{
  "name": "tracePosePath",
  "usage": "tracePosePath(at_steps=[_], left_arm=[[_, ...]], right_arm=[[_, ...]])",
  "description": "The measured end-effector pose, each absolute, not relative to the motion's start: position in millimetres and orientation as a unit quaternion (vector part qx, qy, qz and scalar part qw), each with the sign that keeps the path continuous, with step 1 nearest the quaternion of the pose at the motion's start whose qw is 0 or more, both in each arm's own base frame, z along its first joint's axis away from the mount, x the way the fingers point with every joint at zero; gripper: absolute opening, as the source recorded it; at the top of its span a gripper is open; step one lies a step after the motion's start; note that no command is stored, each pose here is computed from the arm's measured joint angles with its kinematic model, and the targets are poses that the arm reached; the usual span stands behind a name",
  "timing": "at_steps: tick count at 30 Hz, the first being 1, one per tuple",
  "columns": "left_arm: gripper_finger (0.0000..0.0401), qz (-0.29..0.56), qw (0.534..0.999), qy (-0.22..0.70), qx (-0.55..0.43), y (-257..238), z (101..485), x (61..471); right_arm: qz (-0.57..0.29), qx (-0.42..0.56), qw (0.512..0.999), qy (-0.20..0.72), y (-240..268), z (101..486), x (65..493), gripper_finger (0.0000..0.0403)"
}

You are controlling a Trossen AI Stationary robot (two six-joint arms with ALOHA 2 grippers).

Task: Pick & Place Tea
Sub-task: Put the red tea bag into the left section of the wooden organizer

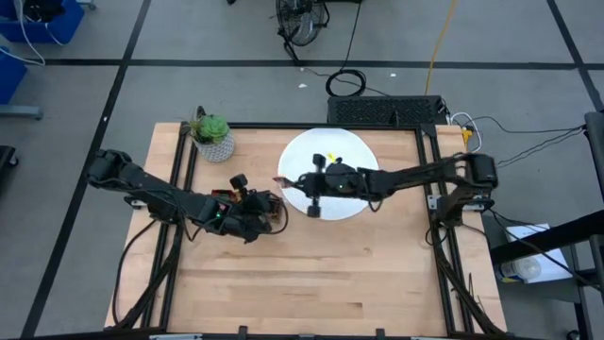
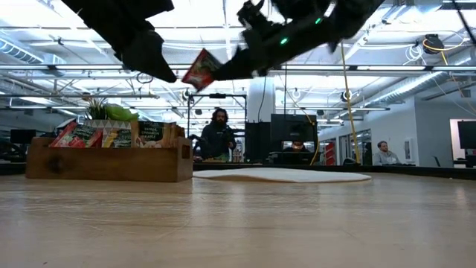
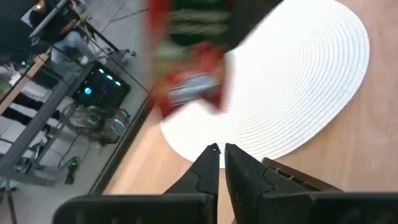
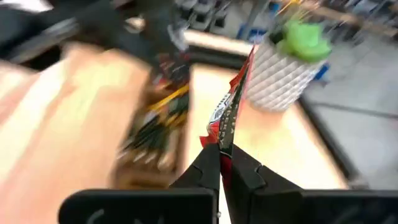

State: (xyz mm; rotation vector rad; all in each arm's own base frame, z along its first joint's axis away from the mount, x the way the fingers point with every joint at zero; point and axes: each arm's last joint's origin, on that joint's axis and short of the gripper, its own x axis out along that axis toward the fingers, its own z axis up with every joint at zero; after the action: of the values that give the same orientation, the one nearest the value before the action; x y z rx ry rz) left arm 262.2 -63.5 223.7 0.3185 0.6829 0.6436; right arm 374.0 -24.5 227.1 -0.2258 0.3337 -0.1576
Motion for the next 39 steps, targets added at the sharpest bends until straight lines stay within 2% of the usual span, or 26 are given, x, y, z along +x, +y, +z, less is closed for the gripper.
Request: tracePosePath(at_steps=[4, 6, 13, 15, 24, 28, 33, 39], left_arm=[[0.0036, 0.290, 0.890, 0.321, 0.145, -64, 230, 261], [0.0036, 0.253, 0.905, 0.321, 0.119, -62, 234, 264], [0.0042, 0.010, 0.967, 0.255, 0.025, -46, 253, 288], [0.0056, -0.030, 0.973, 0.228, 0.022, -41, 259, 292], [0.0174, -0.013, 0.969, 0.246, 0.021, -19, 253, 295], [0.0211, -0.003, 0.964, 0.265, -0.005, -13, 243, 300], [0.0226, -0.014, 0.965, 0.262, -0.010, -13, 234, 309], [0.0211, -0.018, 0.969, 0.245, 0.004, -12, 236, 312]], right_arm=[[-0.055, -0.098, 0.966, 0.231, -12, 239, 353, 0.0000], [-0.047, -0.088, 0.961, 0.260, -6, 243, 344, 0.0000], [-0.025, -0.059, 0.950, 0.305, 15, 237, 337, 0.0000], [-0.015, -0.063, 0.949, 0.308, 22, 232, 339, 0.0000], [0.006, -0.072, 0.947, 0.313, 37, 229, 338, 0.0000], [0.008, -0.074, 0.951, 0.301, 38, 231, 340, 0.0000], [0.009, -0.080, 0.953, 0.293, 38, 231, 340, 0.0000], [0.010, -0.081, 0.952, 0.296, 38, 230, 340, 0.0000]])
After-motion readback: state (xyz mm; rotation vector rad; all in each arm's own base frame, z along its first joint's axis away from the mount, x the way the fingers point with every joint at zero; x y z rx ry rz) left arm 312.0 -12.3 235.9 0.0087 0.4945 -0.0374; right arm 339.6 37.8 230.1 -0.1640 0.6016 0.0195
